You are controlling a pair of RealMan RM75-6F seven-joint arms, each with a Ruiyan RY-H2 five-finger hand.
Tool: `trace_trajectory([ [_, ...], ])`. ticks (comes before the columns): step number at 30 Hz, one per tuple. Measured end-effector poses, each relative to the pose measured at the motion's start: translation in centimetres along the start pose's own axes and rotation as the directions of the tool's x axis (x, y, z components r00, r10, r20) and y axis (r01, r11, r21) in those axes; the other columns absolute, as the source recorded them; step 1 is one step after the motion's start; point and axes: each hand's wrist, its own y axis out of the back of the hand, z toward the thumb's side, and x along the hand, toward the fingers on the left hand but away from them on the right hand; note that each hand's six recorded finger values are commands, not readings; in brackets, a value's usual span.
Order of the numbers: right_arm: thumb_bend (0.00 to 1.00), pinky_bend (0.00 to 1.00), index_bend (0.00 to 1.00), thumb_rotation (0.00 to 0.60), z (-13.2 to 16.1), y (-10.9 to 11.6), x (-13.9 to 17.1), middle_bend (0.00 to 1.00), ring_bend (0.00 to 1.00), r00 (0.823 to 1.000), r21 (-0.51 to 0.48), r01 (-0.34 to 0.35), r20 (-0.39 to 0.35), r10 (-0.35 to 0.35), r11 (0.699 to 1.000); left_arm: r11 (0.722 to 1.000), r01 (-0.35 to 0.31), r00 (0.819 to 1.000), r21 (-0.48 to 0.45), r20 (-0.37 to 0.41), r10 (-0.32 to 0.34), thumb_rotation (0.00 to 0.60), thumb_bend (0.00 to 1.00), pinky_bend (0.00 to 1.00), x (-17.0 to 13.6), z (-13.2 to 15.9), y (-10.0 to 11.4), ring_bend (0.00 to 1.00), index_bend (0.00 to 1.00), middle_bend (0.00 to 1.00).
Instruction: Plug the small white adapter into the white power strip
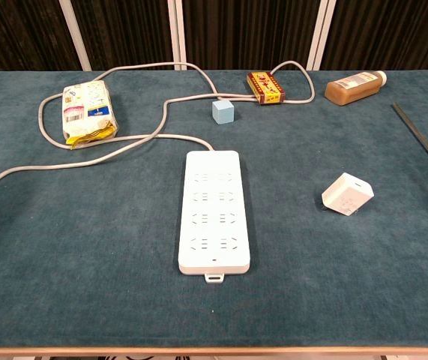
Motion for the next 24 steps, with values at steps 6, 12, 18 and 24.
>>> trace_trajectory([
  [6, 0.44, 0.09, 0.04, 0.600, 0.03, 0.08, 0.09, 0.03, 0.03, 1.000, 0.000, 0.001, -0.007, -0.001, 1.000, 1.000, -0.008, 1.000, -0.001, 0.007, 0.008, 0.600, 0.08, 0.00, -0.21, 0.12, 0.21, 0.00, 0.11, 0.00],
  [12, 0.44, 0.09, 0.04, 0.600, -0.01, 0.20, 0.13, 0.03, 0.03, 1.000, -0.005, 0.004, -0.008, -0.004, 1.000, 1.000, -0.007, 1.000, 0.001, 0.005, 0.007, 0.600, 0.08, 0.00, -0.31, 0.13, 0.17, 0.00, 0.11, 0.00],
  [18, 0.44, 0.09, 0.04, 0.600, 0.07, 0.15, 0.01, 0.03, 0.03, 1.000, -0.005, 0.005, -0.005, -0.005, 1.000, 1.000, 0.002, 1.000, 0.006, 0.004, -0.002, 0.600, 0.08, 0.00, -0.12, 0.08, -0.06, 0.00, 0.11, 0.00],
  [24, 0.44, 0.09, 0.04, 0.600, 0.28, -0.50, 0.17, 0.03, 0.03, 1.000, -0.003, -0.023, -0.018, 0.023, 1.000, 1.000, -0.008, 1.000, -0.001, 0.000, 0.008, 0.600, 0.08, 0.00, -0.06, 0.02, 0.24, 0.00, 0.11, 0.00],
])
